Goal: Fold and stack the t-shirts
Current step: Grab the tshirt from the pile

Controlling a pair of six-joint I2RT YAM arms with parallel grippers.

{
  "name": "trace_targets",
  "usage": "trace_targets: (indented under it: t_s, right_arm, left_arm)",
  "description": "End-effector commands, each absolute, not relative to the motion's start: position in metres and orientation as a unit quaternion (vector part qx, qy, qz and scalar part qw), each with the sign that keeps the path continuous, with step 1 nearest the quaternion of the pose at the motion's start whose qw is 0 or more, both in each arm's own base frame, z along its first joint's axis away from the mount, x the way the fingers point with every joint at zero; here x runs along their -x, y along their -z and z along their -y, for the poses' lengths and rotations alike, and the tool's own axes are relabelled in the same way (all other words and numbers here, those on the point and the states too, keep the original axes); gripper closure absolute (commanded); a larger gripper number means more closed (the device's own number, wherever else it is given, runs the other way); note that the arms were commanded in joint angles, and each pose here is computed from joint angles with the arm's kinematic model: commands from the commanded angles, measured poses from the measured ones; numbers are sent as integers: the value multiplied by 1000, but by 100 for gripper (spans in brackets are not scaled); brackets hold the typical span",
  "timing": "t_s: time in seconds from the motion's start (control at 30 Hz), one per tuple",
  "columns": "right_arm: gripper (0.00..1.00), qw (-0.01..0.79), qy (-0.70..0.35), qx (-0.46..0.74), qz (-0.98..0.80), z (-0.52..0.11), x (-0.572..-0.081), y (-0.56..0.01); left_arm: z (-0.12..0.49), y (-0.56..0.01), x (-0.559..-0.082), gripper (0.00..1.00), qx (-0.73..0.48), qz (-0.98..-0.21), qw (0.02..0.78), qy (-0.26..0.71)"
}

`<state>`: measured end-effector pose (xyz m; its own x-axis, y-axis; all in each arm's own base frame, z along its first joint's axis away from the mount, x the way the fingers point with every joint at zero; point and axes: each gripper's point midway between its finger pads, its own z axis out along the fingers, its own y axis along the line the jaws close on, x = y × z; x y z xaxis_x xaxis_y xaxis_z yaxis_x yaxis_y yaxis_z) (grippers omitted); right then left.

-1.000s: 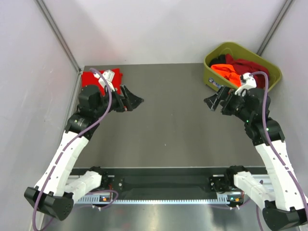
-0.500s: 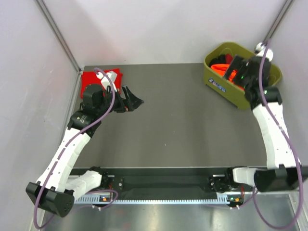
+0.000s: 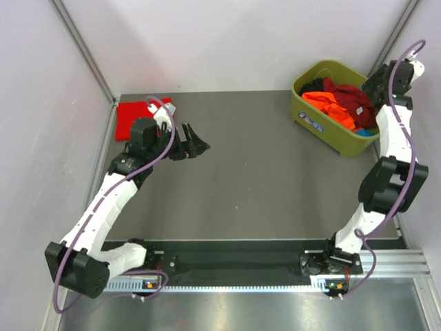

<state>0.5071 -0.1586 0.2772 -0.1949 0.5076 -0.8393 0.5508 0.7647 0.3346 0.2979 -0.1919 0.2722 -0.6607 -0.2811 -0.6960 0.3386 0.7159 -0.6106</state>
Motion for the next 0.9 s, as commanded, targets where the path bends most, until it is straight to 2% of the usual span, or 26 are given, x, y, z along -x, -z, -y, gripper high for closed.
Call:
trace_targets:
  t_s: [0.0,0.17,0.33,0.37,0.4,0.43,0.47,0.5,0.57,0.6,0.7,0.73,0.87]
  right_arm:
    - [34,590,-53,-349,-727,165,-552,-303]
    - [35,580,-83,-370,-721,178,-596,-253]
    - [40,570,-85,-393,-716,191,-627,-215]
    - [45,573,-89,-389,-716,190,-631,-214]
    - [65,585,-90,-381,-710,192,-636,-223]
    - [76,594,-91,-373,-707,191,-638,-231]
    - [93,613,-87,-357,-699,192,-640,-249]
    - [99,628,-83,-347,-692,194,-638,-265]
    - [100,663,-92,-312,-674,185,-628,-320]
    - [100,690,-92,-292,-655,180,-611,-370]
    - [100,721,-122,-258,-631,153,-575,-439]
    - [100,753,-138,-227,-602,133,-547,-490]
    - [100,771,-190,-178,-581,73,-482,-552]
  left_arm:
    - [199,-270,-314,11,-35,-820,426,380]
    - [202,-260,-331,12,-39,-826,423,371]
    - [204,-250,-344,13,-39,-834,415,360]
    - [206,-250,-345,14,-41,-834,414,362]
    - [207,-249,-345,14,-42,-834,412,364]
    - [207,-249,-345,14,-41,-835,411,363]
    - [208,-251,-344,15,-44,-833,410,368]
    - [209,-253,-342,15,-48,-831,410,372]
    - [211,-259,-339,15,-48,-826,410,383]
    - [211,-267,-335,15,-49,-821,417,387]
    - [211,-285,-330,15,-51,-801,441,403]
    - [212,-293,-328,15,-49,-793,448,410]
    - [208,-305,-318,14,-36,-782,459,421]
